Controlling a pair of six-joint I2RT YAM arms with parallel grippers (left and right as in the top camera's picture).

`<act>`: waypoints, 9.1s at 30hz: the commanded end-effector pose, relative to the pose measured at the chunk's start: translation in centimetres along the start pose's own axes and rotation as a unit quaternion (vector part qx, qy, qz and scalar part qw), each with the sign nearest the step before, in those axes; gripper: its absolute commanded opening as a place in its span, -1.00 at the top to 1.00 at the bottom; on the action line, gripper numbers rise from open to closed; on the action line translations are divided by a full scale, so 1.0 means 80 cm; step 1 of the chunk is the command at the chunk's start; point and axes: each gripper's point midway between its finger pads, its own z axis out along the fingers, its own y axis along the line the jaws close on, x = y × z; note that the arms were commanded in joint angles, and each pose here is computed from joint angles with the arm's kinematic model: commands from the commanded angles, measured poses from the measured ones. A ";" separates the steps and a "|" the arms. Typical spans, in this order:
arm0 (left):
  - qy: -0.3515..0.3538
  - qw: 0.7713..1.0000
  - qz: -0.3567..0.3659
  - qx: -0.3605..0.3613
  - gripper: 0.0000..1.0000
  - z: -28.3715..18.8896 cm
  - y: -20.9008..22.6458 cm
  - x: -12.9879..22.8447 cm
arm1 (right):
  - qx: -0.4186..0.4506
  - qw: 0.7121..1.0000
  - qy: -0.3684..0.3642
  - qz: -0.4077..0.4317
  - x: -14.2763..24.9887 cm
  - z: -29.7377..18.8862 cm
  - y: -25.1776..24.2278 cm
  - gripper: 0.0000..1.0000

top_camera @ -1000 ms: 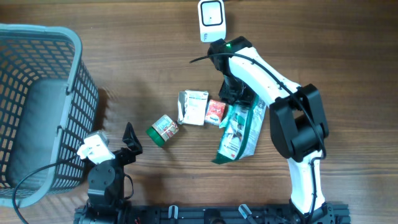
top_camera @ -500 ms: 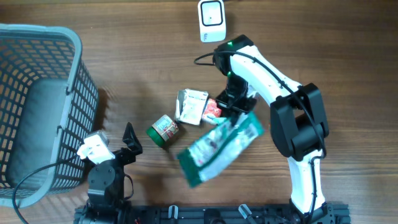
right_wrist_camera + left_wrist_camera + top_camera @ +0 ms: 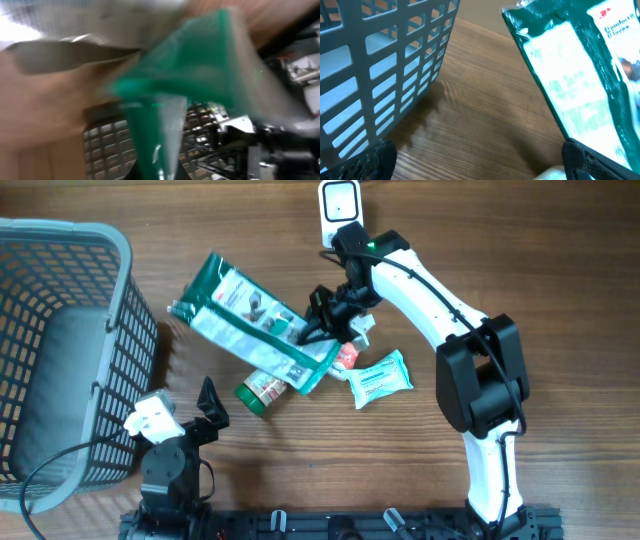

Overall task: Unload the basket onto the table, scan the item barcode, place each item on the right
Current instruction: 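Swing the green glove bag past the scanner and drop it at right, then grasp the mint-green wipes pack with the right gripper, then hold the wipes pack under the scanner, then place it at right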

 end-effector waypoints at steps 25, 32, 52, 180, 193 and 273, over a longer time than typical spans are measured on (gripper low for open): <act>-0.004 1.000 -0.005 -0.001 -1.00 0.000 0.001 -0.001 | -0.235 0.799 -0.210 -0.513 0.060 -0.203 0.050 0.91; -0.004 1.000 -0.006 -0.001 -1.00 0.000 0.001 -0.001 | -0.300 0.605 -0.196 -0.711 0.116 -0.201 0.112 0.91; -0.004 1.000 -0.006 -0.001 -1.00 0.000 0.001 -0.001 | -0.417 0.538 -0.060 -0.730 -0.062 -0.166 0.267 0.91; -0.004 1.000 -0.006 -0.001 -1.00 0.000 0.001 -0.001 | -0.102 0.450 -0.335 -0.822 0.016 -0.162 -0.010 0.91; -0.004 1.000 -0.005 -0.001 -1.00 0.000 0.001 -0.001 | -0.081 0.568 -0.446 -0.687 -0.015 -0.185 0.152 0.91; -0.004 1.000 -0.005 -0.001 -1.00 0.000 0.001 -0.001 | -0.175 0.728 -0.655 0.103 -0.339 -0.540 -0.034 0.91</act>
